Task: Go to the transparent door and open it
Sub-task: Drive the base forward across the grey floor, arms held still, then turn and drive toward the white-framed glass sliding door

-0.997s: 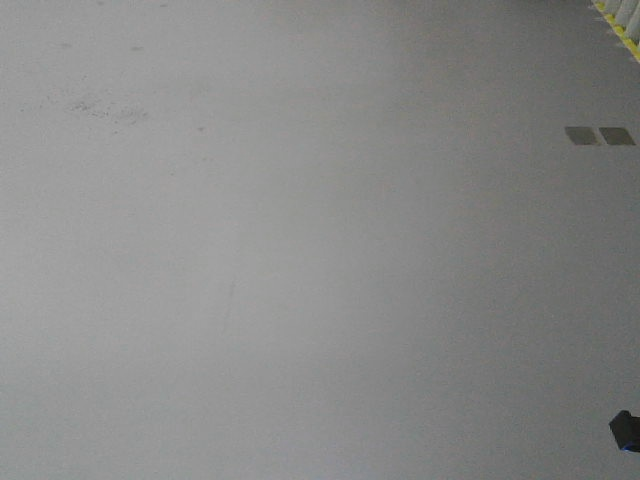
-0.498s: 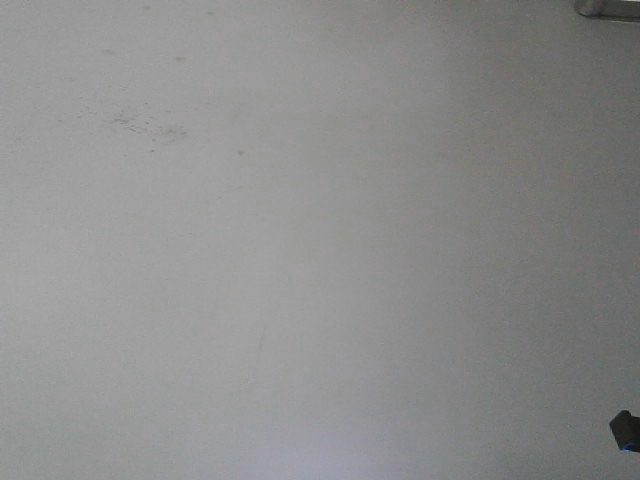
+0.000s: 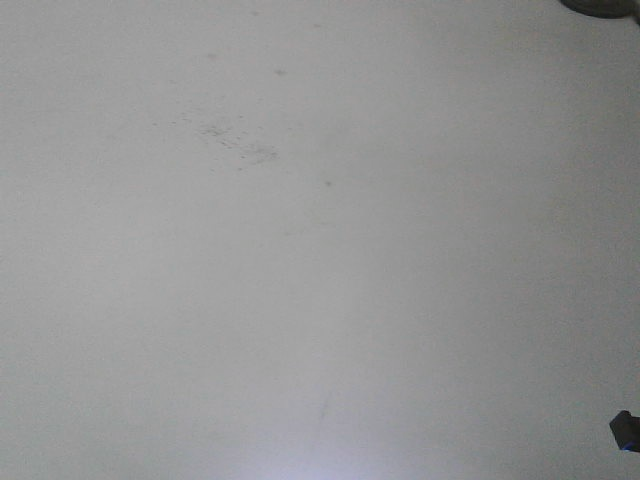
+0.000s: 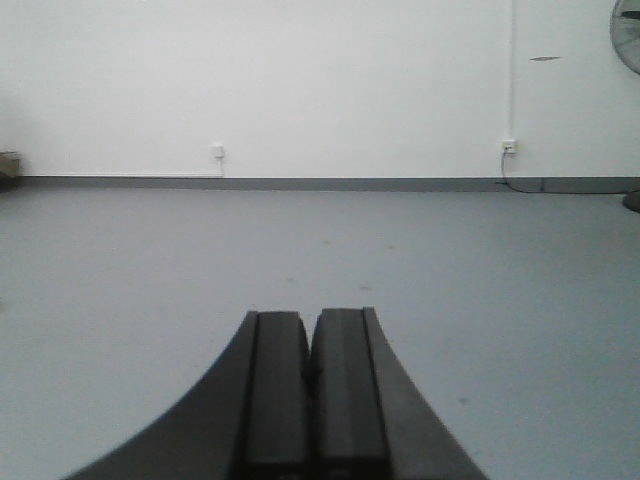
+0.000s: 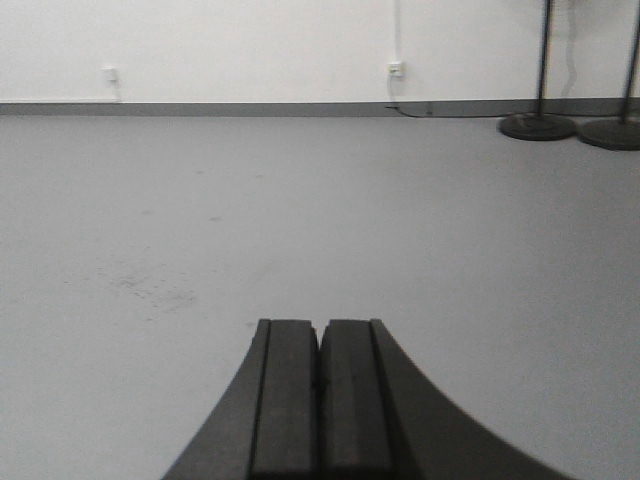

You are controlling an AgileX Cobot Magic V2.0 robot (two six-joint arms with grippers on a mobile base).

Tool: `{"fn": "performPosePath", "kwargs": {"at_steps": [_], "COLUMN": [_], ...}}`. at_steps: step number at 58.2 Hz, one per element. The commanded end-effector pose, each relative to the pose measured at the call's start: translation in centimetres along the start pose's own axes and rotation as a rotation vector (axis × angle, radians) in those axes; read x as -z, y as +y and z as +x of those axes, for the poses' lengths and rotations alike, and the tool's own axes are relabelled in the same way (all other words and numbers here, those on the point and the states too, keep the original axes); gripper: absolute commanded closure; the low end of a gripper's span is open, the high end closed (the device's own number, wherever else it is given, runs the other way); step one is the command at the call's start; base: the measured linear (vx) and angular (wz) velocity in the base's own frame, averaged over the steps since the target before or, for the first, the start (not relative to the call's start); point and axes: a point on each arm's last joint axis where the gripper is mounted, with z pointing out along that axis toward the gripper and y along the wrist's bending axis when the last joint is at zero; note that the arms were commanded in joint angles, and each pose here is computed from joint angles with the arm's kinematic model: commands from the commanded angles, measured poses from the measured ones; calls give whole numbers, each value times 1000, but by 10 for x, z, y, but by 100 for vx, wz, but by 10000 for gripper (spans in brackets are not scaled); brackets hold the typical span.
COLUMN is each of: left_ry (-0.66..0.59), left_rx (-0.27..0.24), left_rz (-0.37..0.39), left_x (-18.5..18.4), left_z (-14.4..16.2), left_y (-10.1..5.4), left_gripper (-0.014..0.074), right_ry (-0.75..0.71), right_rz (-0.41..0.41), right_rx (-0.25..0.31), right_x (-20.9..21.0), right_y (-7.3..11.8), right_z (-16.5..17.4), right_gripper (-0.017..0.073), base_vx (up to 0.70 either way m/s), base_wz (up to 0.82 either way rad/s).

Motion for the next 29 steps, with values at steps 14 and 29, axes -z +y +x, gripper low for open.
{"fn": "performPosePath", "kwargs": {"at_steps": [14,29], "left_ry": [-80,-80], "left_rx": [18,18], "left_rz": [-10,-10], "left_x": [1,1], "left_z": [-3,-3], "left_y": [1,1], "left_gripper": [600,600], "right_ry": [-94,-94], "right_rz": [-4,-4], "right_rx": [9,9], "right_x": [1,1], "right_y": [0,0], "right_z": [-7,-7], "right_gripper": [565,565], "base_vx": [44,44], "base_wz": [43,42]}}
